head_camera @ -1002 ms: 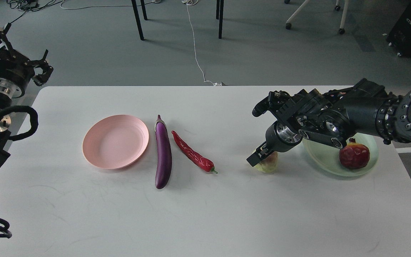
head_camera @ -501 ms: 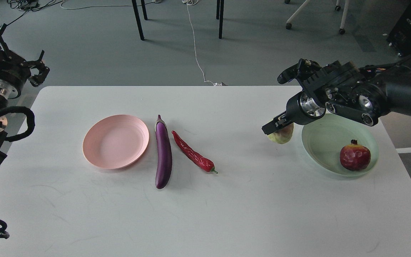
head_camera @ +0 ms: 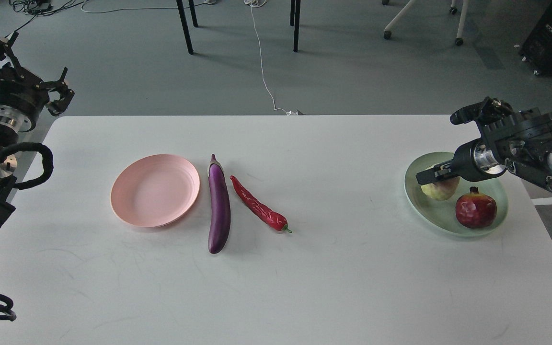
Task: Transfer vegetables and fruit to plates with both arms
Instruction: 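Place the pale fruit on the green plate and withdraw right gripper, then move the left gripper over the eggplant and grasp it, then lift the eggplant and lay it on the pink plate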
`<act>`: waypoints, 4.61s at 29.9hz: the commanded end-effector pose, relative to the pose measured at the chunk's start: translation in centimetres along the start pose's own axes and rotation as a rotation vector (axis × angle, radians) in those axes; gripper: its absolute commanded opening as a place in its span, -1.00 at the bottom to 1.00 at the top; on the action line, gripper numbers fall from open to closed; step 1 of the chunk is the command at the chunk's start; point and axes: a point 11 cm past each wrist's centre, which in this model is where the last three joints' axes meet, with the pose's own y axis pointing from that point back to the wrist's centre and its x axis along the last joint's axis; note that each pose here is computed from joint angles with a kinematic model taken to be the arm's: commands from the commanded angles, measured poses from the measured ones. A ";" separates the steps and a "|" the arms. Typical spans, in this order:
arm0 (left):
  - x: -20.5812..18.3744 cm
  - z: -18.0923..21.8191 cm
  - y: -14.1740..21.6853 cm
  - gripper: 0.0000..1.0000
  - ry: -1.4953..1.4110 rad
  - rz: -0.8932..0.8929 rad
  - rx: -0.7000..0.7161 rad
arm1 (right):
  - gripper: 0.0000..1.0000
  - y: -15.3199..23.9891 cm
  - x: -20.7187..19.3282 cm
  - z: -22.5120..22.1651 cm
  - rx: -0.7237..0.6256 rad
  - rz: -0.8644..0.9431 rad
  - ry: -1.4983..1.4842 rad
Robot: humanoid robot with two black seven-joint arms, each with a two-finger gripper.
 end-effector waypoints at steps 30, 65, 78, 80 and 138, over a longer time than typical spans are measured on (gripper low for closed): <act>-20.5 -7.5 6.9 0.96 -1.304 -1.087 0.437 | 0.97 9.3 12.5 2.5 0.749 0.808 -1.193; -16.4 -21.2 13.1 0.78 -1.995 -1.346 0.680 | 0.99 2.2 -5.5 9.5 1.087 1.028 -2.171; -13.7 -21.6 13.2 0.54 -2.002 -1.299 0.765 | 0.99 2.4 -5.4 9.6 1.088 1.031 -2.165; -13.6 -21.8 13.4 0.34 -1.998 -1.302 0.768 | 0.99 2.4 -5.4 9.7 1.087 1.031 -2.164; -9.5 -10.8 10.8 0.60 -2.051 -1.063 0.687 | 0.99 3.2 -5.4 10.7 1.054 1.049 -2.132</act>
